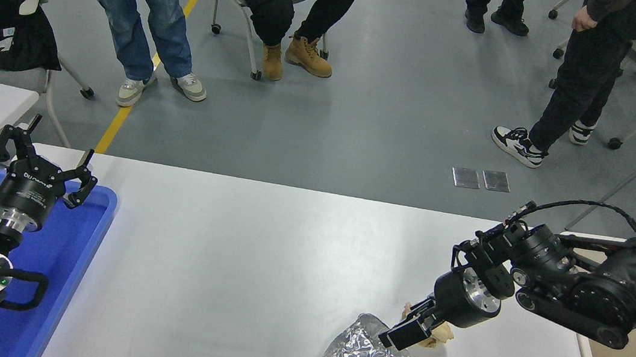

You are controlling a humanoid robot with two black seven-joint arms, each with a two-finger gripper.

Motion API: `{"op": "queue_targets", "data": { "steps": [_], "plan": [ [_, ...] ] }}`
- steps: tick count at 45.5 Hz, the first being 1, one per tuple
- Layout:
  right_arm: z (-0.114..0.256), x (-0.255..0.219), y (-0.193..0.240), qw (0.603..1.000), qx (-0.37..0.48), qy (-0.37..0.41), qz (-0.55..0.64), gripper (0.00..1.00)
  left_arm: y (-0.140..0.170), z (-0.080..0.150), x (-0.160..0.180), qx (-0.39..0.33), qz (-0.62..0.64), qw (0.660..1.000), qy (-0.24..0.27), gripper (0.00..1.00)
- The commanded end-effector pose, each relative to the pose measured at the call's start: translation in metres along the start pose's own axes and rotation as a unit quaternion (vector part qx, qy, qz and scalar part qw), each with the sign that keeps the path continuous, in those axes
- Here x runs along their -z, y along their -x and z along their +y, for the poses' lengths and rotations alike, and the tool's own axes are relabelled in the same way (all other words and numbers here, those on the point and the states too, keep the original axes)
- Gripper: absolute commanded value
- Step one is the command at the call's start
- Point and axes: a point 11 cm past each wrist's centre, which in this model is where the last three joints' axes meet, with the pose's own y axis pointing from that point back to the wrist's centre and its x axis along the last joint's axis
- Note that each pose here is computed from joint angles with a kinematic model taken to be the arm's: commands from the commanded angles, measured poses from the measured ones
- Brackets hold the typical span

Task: Clean the table surface

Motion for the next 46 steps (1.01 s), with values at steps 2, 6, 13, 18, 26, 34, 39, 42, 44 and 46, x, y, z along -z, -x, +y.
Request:
{"op": "queue_targets", "data": {
  "steps": [2,6,13,18,26,34,39,42,44,46],
  "plan": [
    [-0.012,-0.003,0.009,1.000,0.004,-0.002,-0.014,0.98,0.000,0.000,0.000,0.000,0.000,1.000,0.000,1.00],
    [-0.014,-0.006,0.018,1.000,0.009,0.000,-0.023,0.98,0.000,0.000,0.000,0.000,0.000,1.000,0.000,1.00],
    [-0.020,-0.006,0.026,0.999,0.011,-0.005,-0.031,0.97,0.000,0.000,0.000,0.000,0.000,1.000,0.000,1.00],
    [-0.023,-0.007,0.029,0.999,0.000,-0.006,-0.031,0.97,0.000,0.000,0.000,0.000,0.000,1.000,0.000,1.00],
    [-0.025,-0.008,0.034,0.999,-0.001,-0.006,-0.034,0.93,0.000,0.000,0.000,0.000,0.000,1.000,0.000,1.00],
    [-0.026,-0.012,0.036,0.999,-0.008,-0.001,-0.037,0.87,0.000,0.000,0.000,0.000,0.000,1.000,0.000,1.00],
    [-0.027,-0.015,0.041,0.999,-0.011,0.002,-0.041,0.86,0.000,0.000,0.000,0.000,0.000,1.000,0.000,1.00],
    [-0.028,-0.019,0.045,0.999,-0.010,0.006,-0.048,0.86,0.000,0.000,0.000,0.000,0.000,1.000,0.000,1.00],
    [-0.028,-0.022,0.047,0.999,-0.010,0.010,-0.051,0.86,0.000,0.000,0.000,0.000,0.000,1.000,0.000,1.00],
    [-0.029,-0.025,0.051,0.998,-0.011,0.014,-0.054,0.86,0.000,0.000,0.000,0.000,0.000,1.000,0.000,1.00]
  ]
}}
